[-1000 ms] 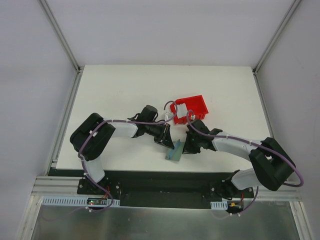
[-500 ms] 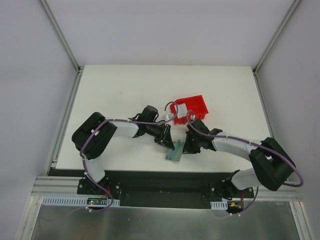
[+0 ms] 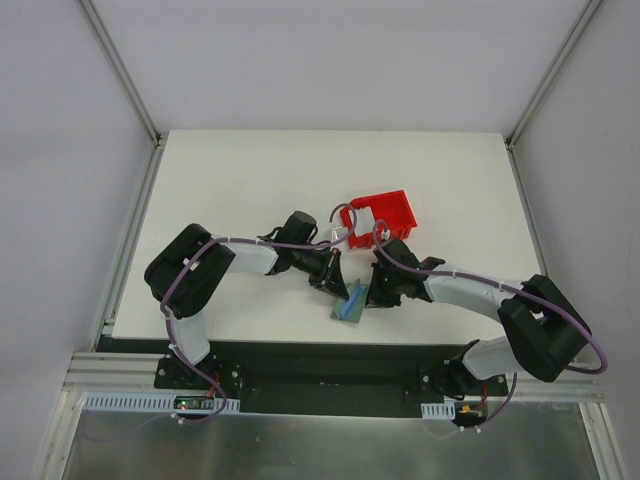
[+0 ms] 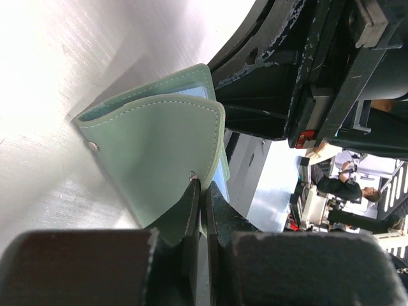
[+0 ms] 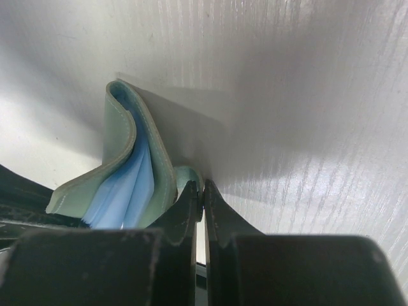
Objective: Put the credit cards into the card holder
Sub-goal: Open the card holder at the center of the board.
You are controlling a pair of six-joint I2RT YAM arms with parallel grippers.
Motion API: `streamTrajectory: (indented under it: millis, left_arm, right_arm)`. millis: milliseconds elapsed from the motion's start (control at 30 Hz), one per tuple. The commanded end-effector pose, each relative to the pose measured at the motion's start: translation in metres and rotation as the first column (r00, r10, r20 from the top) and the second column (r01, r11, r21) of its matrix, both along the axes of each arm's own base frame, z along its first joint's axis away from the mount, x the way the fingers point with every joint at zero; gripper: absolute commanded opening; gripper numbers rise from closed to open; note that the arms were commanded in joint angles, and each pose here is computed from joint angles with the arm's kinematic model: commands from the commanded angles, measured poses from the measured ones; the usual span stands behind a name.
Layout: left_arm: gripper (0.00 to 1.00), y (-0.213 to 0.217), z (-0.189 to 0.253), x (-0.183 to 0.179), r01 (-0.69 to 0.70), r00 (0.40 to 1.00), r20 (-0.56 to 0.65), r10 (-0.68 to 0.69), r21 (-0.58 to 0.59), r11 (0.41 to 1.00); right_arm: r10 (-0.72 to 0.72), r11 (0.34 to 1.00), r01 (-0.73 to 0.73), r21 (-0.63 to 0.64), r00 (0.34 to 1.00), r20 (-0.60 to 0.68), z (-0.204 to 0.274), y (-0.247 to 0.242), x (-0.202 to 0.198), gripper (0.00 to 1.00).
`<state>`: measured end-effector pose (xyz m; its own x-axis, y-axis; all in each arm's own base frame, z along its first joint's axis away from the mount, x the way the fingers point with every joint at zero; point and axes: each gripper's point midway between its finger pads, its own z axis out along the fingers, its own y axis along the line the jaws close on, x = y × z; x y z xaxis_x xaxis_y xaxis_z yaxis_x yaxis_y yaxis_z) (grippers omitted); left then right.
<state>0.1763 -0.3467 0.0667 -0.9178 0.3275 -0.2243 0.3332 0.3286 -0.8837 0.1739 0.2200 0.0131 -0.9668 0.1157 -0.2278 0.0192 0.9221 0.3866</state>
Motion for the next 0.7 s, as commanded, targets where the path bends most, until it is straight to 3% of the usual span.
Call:
streamTrajectory:
  millis: [0, 200, 400, 467, 667]
  left_arm:
    - [0.00, 0.002, -0.010, -0.005, 0.002, 1.000, 0.005, -0.003, 0.042, 0.999]
    - [0.00, 0.030, -0.025, 0.010, -0.155, 0.983, 0.128, 0.128, 0.225, 0.962]
    - [0.00, 0.054, -0.033, 0.015, -0.269, 0.958, 0.191, 0.214, 0.341, 0.901]
    - [0.00, 0.058, -0.033, 0.016, -0.297, 0.950, 0.201, 0.238, 0.353, 0.887]
    - [0.00, 0.060, -0.023, 0.022, -0.339, 0.934, 0.233, 0.271, 0.338, 0.878]
  right_arm:
    - [-0.005, 0.985, -0.003, -0.173, 0.999, -0.048, -0.024, -0.038, -0.020, 0.00]
    - [-0.007, 0.994, 0.017, -0.105, 0.996, 0.091, 0.009, -0.032, -0.002, 0.03]
    - [-0.047, 0.992, 0.068, -0.105, 0.980, 0.196, 0.043, -0.045, 0.007, 0.34]
    - [-0.065, 0.994, 0.084, -0.072, 0.968, 0.241, 0.059, -0.045, 0.010, 0.35]
    - [-0.087, 0.979, 0.013, 0.203, 0.930, 0.358, 0.111, 0.008, 0.026, 0.27]
